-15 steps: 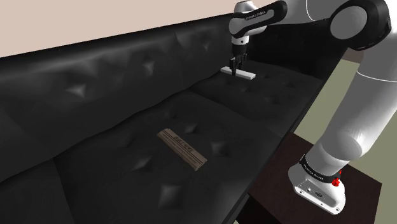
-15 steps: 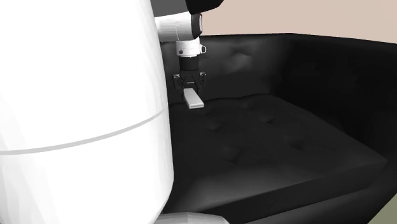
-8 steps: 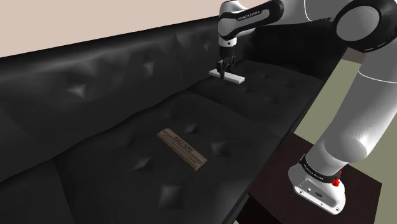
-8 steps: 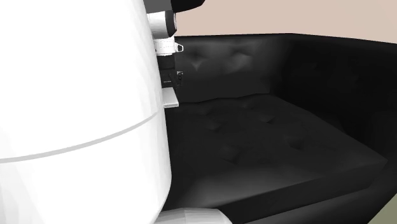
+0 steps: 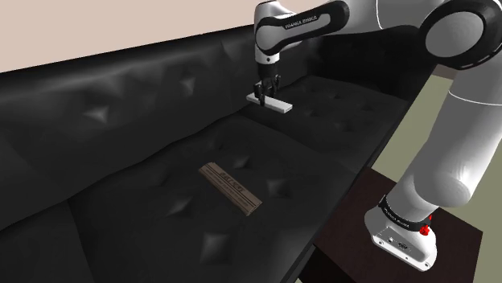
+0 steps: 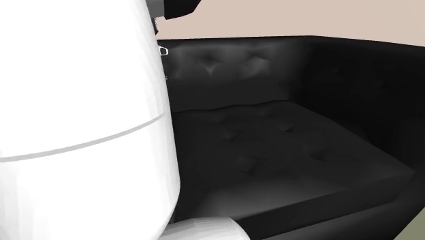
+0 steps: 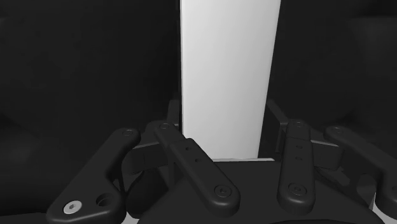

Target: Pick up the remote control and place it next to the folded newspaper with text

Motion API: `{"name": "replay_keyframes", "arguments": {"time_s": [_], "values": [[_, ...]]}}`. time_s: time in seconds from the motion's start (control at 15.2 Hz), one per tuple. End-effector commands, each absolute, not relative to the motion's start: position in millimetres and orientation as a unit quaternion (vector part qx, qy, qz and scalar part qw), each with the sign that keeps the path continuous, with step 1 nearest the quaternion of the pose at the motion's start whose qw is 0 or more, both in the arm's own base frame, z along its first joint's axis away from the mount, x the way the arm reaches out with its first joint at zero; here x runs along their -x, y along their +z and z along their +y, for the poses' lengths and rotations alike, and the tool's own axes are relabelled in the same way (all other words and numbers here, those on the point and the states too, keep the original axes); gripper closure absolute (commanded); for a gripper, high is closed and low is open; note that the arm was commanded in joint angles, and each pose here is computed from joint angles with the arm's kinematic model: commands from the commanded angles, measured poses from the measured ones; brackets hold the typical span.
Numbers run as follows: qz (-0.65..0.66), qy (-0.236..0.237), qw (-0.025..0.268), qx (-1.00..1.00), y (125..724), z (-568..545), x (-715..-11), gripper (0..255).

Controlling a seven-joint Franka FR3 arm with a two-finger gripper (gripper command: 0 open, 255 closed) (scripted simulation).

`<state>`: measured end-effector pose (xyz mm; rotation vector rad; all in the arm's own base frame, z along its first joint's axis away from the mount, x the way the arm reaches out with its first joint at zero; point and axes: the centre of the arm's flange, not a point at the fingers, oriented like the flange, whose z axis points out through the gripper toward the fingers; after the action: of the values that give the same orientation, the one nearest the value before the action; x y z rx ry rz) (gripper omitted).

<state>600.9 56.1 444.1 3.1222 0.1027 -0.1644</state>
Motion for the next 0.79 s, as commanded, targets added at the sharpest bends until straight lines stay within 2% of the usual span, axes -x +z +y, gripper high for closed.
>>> {"name": "replay_keyframes", "arguments": {"time_s": [0.0, 0.73], "values": [[0.032, -0.052, 0.007, -0.998, 445.2, 82.5, -605.4, 255], [0.032, -0.052, 0.007, -0.998, 450.1, 226.7, -621.7, 255]]}}
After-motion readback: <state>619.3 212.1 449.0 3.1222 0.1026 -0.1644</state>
